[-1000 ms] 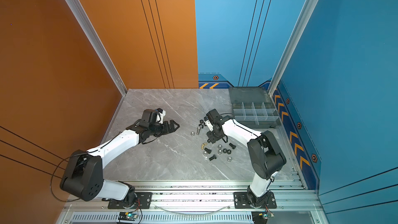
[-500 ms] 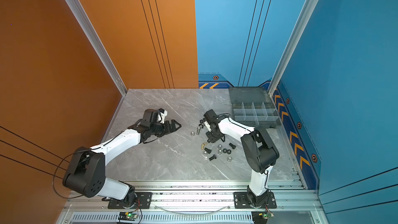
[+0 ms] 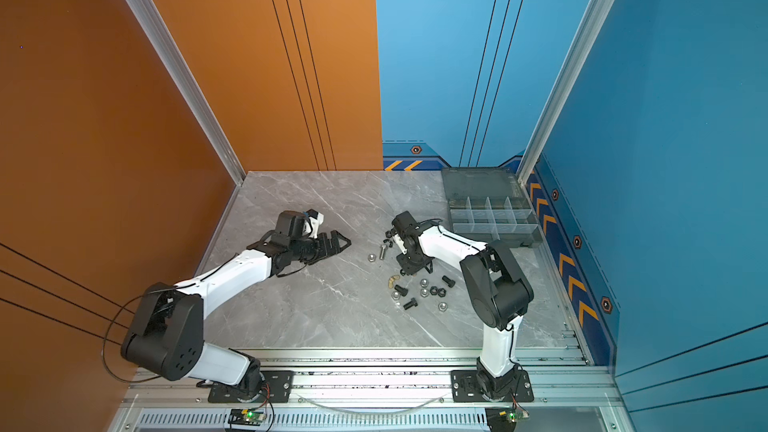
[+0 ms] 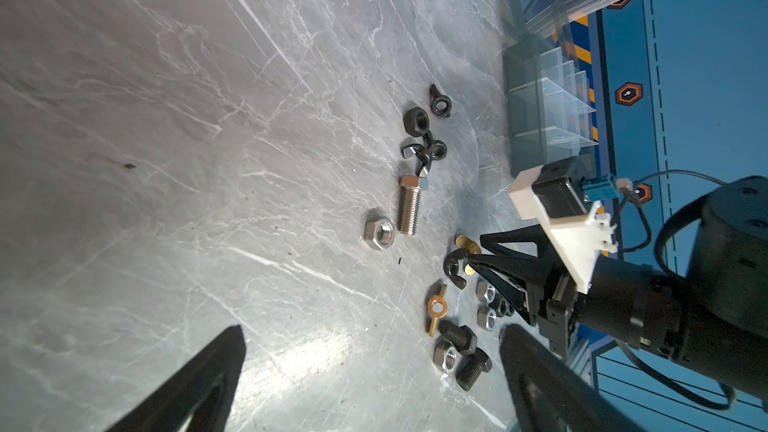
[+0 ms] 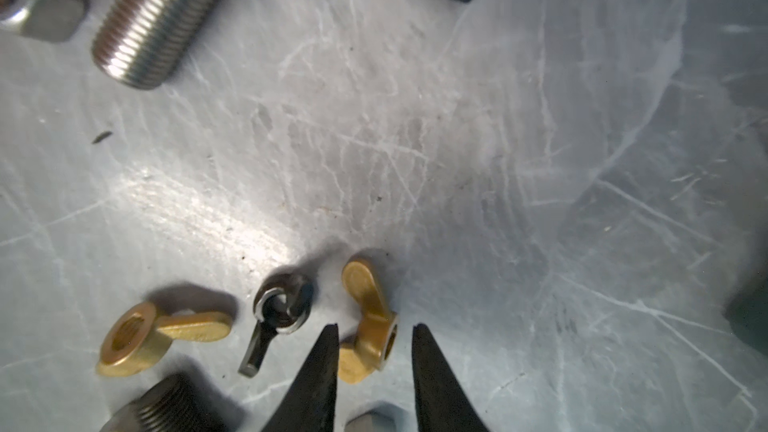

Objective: Sort the screws and nuts into containers
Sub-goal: 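Lower the right gripper and close it on the brass wing nut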

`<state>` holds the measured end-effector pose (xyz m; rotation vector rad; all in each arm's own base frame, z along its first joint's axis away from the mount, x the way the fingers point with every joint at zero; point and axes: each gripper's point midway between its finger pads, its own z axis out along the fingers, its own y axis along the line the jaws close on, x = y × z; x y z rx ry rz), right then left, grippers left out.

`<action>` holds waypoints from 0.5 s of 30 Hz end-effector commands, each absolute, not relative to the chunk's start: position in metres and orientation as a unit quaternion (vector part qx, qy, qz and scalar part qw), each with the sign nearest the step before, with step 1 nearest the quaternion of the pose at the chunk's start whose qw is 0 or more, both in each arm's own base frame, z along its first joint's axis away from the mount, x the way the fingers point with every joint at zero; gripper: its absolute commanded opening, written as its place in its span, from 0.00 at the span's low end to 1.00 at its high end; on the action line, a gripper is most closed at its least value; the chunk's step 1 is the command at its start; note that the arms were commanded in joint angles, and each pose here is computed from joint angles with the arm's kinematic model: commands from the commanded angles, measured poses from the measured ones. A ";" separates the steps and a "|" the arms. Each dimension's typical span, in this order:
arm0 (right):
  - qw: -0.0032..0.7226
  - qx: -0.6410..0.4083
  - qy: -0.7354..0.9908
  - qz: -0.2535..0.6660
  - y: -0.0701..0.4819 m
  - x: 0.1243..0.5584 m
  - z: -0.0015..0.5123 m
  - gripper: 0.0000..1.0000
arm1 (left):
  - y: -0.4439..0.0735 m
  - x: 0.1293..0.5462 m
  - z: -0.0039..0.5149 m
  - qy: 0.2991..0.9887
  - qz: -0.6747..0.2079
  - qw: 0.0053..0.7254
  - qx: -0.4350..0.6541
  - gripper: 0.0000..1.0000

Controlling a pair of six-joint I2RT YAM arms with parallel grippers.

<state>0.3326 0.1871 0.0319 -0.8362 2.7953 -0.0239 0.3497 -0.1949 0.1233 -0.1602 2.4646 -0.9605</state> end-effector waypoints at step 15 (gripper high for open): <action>0.088 -0.259 0.962 -0.023 0.178 0.330 0.022 0.28 | -0.199 0.344 0.123 0.898 -0.373 0.227 -0.062 0.98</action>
